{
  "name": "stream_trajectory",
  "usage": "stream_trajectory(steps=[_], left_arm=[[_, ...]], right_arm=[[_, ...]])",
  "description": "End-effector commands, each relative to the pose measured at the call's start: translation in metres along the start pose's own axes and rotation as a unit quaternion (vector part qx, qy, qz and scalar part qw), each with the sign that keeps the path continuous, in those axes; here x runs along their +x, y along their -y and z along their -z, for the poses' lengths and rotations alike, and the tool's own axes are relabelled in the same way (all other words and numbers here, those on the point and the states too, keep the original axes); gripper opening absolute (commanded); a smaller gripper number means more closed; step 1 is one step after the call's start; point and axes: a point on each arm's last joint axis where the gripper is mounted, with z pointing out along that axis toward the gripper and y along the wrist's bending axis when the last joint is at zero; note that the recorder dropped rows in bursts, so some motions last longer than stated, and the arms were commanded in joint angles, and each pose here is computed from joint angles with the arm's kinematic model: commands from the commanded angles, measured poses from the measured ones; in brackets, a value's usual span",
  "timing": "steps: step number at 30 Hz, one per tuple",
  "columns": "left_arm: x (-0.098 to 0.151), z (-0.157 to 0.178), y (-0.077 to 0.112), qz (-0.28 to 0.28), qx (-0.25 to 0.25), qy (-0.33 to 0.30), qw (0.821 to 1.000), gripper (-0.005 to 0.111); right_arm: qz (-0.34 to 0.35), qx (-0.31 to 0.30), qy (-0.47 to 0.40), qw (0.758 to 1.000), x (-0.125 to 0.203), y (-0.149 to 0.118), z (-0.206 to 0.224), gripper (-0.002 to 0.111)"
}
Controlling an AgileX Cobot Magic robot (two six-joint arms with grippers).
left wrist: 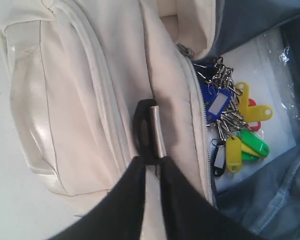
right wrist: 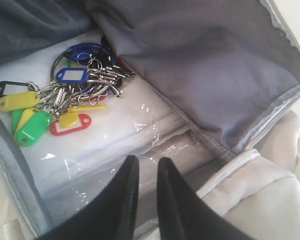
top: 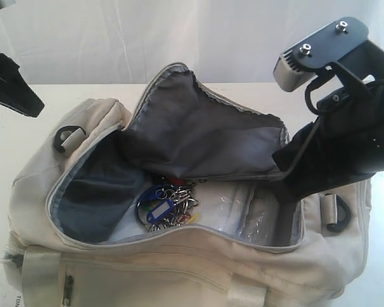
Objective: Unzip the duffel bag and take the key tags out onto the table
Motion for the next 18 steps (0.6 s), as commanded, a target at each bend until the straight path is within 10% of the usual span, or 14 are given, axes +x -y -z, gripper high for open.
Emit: stream_trajectory(steps=[1,4,7,18], left_arm=[[0.000,-0.006,-0.004,0.014,0.008,-0.003,1.000,0.057],[0.001,-0.021,-0.012,0.036,0.021,-0.014,0.999,0.087],[0.009,-0.042,-0.023,0.062,0.022,-0.029,0.997,0.088],[0.018,-0.080,-0.038,0.130,0.039,-0.005,0.991,0.026]], right_arm=[[-0.006,0.001,0.007,1.000,0.000,0.001,0.002,0.013],[-0.006,0.001,0.007,1.000,0.000,0.001,0.002,0.013],[-0.006,0.002,0.008,1.000,0.000,0.001,0.002,0.013],[-0.005,0.004,0.020,1.000,-0.002,0.001,0.002,0.013]])
